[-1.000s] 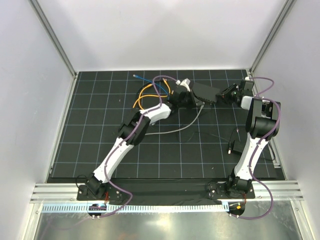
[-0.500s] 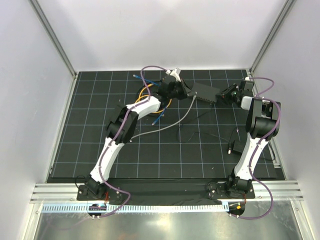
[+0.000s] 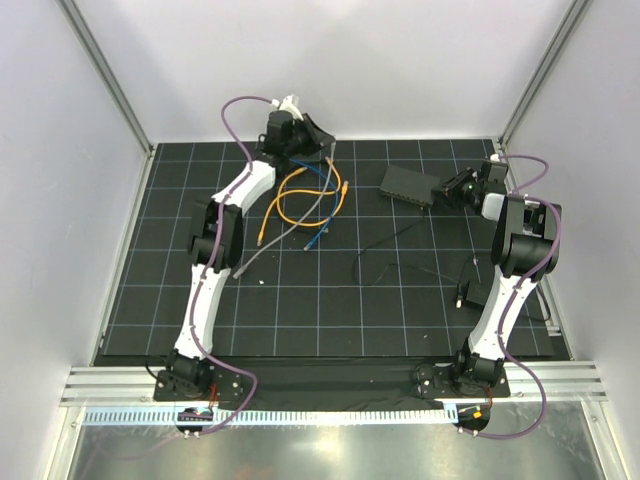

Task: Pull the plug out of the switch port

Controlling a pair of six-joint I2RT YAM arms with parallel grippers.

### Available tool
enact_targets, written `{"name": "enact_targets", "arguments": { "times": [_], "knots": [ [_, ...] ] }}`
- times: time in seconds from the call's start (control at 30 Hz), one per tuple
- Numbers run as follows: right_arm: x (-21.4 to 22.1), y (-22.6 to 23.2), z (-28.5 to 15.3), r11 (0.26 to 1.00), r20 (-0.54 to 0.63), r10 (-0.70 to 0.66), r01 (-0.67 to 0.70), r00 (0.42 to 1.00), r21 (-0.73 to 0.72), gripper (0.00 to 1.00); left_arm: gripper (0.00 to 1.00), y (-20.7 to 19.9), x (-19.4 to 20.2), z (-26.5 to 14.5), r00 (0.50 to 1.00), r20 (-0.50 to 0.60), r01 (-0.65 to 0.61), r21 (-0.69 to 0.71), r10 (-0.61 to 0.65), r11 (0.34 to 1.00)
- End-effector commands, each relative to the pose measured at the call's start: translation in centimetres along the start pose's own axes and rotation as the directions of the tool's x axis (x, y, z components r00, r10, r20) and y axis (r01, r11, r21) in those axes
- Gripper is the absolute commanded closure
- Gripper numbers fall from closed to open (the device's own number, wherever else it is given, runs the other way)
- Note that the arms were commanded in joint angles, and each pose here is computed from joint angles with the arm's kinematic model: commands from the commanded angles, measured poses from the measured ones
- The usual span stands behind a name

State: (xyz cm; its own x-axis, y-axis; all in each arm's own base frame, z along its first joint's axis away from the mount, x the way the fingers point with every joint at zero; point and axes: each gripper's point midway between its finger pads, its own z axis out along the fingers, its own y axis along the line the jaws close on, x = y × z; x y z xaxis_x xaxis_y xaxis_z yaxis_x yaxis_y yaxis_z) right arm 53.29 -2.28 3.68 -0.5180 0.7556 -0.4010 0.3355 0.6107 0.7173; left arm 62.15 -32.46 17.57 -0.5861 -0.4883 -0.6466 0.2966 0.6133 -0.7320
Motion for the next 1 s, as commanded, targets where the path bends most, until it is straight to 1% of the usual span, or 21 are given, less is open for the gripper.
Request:
{"name": "enact_targets", "arguments": {
  "times": [0.0,0.1,0.13,0.2,0.27,0.33,0.37,0.4,0.47,0.5,0.53,0.6,0.63,0.67,0.7,0.73,0.77,0.8,0.87,0.9,0.97],
  "knots": [
    [1.4,-3.0,0.2,0.996,-0.025,0.021,-0.019,0.999,0.090,0.71,0.80,1.4,2.3,1.0,0.999,-0.034,-0.020,-0.002,0.020,1.000],
    [1.3,-3.0,0.2,0.996,-0.024,0.022,-0.020,0.999,0.091,0.71,0.73,2.0,1.5,0.9,0.999,-0.015,-0.047,-0.024,0.046,0.999],
    [1.2,-3.0,0.1,0.996,-0.022,0.018,-0.016,1.000,0.091,0.71,0.63,1.9,1.1,0.9,0.999,-0.003,-0.054,-0.027,0.054,0.998],
    [1.2,-3.0,0.1,0.996,-0.020,0.017,-0.015,1.000,0.093,0.71,0.50,1.9,0.4,0.7,0.998,0.005,-0.064,-0.038,0.064,0.997],
    [1.1,-2.9,0.0,0.995,-0.019,0.012,-0.010,1.000,0.095,0.70,0.46,1.2,-0.2,0.4,0.997,0.015,-0.075,-0.033,0.076,0.997],
    [0.8,-2.7,-0.3,0.995,-0.011,0.004,-0.003,1.000,0.096,0.68,0.27,0.5,-0.3,0.1,0.997,0.010,-0.077,-0.015,0.077,0.997],
    [0.9,-2.9,-0.4,0.994,-0.007,0.000,0.000,1.000,0.106,0.67,0.01,-0.2,-0.1,-0.1,0.997,0.003,-0.083,-0.001,0.083,0.997],
    [0.5,-2.4,-1.0,0.995,0.005,-0.010,0.009,1.000,0.103,0.65,0.00,-1.4,0.3,-0.6,0.994,-0.002,-0.105,0.013,0.105,0.994],
    [0.3,-2.6,-1.5,0.993,0.021,-0.025,0.023,0.999,0.120,0.63,0.00,-2.7,1.0,-1.0,0.989,-0.010,-0.146,0.020,0.146,0.989],
    [0.4,-2.6,-1.9,0.992,0.021,-0.031,0.028,0.999,0.125,0.61,0.00,-4.4,1.0,-1.6,0.985,-0.006,-0.173,0.039,0.173,0.984],
    [0.3,-2.2,-2.5,0.992,0.030,-0.039,0.035,0.999,0.123,0.60,0.01,-5.4,2.8,-1.6,0.975,-0.034,-0.220,0.047,0.222,0.974],
    [0.3,-1.9,-3.0,0.992,0.038,-0.051,0.046,0.998,0.119,0.58,0.00,-7.1,4.3,-2.3,0.957,-0.059,-0.281,0.024,0.282,0.959],
    [0.3,-1.6,-3.5,0.992,0.043,-0.055,0.049,0.998,0.117,0.57,0.00,-9.1,6.0,-2.2,0.928,-0.064,-0.365,0.038,0.367,0.930],
    [0.3,-1.8,-3.7,0.991,0.044,-0.059,0.054,0.997,0.121,0.57,0.01,-9.6,7.0,-2.6,0.910,-0.084,-0.405,0.015,0.405,0.914],
    [0.3,-1.7,-4.0,0.991,0.047,-0.063,0.057,0.997,0.124,0.56,0.01,-9.0,7.3,-2.9,0.888,-0.089,-0.458,-0.066,0.452,0.887],
    [0.5,-1.5,-4.4,0.991,0.048,-0.067,0.060,0.997,0.124,0.55,0.00,-10.4,7.6,-3.4,0.863,-0.080,-0.505,-0.080,0.499,0.860],
    [0.5,-1.3,-4.6,0.990,0.049,-0.070,0.063,0.996,0.123,0.54,0.01,-11.6,9.6,-3.7,0.812,-0.099,-0.583,-0.085,0.576,0.808],
    [0.6,-1.3,-4.8,0.990,0.049,-0.077,0.070,0.996,0.125,0.53,0.00,-11.8,9.6,-4.0,0.791,-0.091,-0.612,-0.153,0.606,0.776],
    [0.6,-1.2,-5.5,0.986,0.050,-0.084,0.076,0.995,0.151,0.48,0.01,-13.3,11.7,-4.9,0.744,-0.127,-0.669,-0.143,0.656,0.730],
    [0.9,-1.2,-5.7,0.983,0.043,-0.090,0.082,0.995,0.163,0.47,0.00,-13.4,12.1,-5.1,0.737,-0.136,-0.676,-0.142,0.662,0.723],
    [1.3,-1.7,-6.2,0.981,0.051,-0.084,0.073,0.995,0.181,0.46,0.00,-14.1,13.4,-5.4,0.752,-0.160,-0.656,-0.086,0.640,0.749]
  ]
}}
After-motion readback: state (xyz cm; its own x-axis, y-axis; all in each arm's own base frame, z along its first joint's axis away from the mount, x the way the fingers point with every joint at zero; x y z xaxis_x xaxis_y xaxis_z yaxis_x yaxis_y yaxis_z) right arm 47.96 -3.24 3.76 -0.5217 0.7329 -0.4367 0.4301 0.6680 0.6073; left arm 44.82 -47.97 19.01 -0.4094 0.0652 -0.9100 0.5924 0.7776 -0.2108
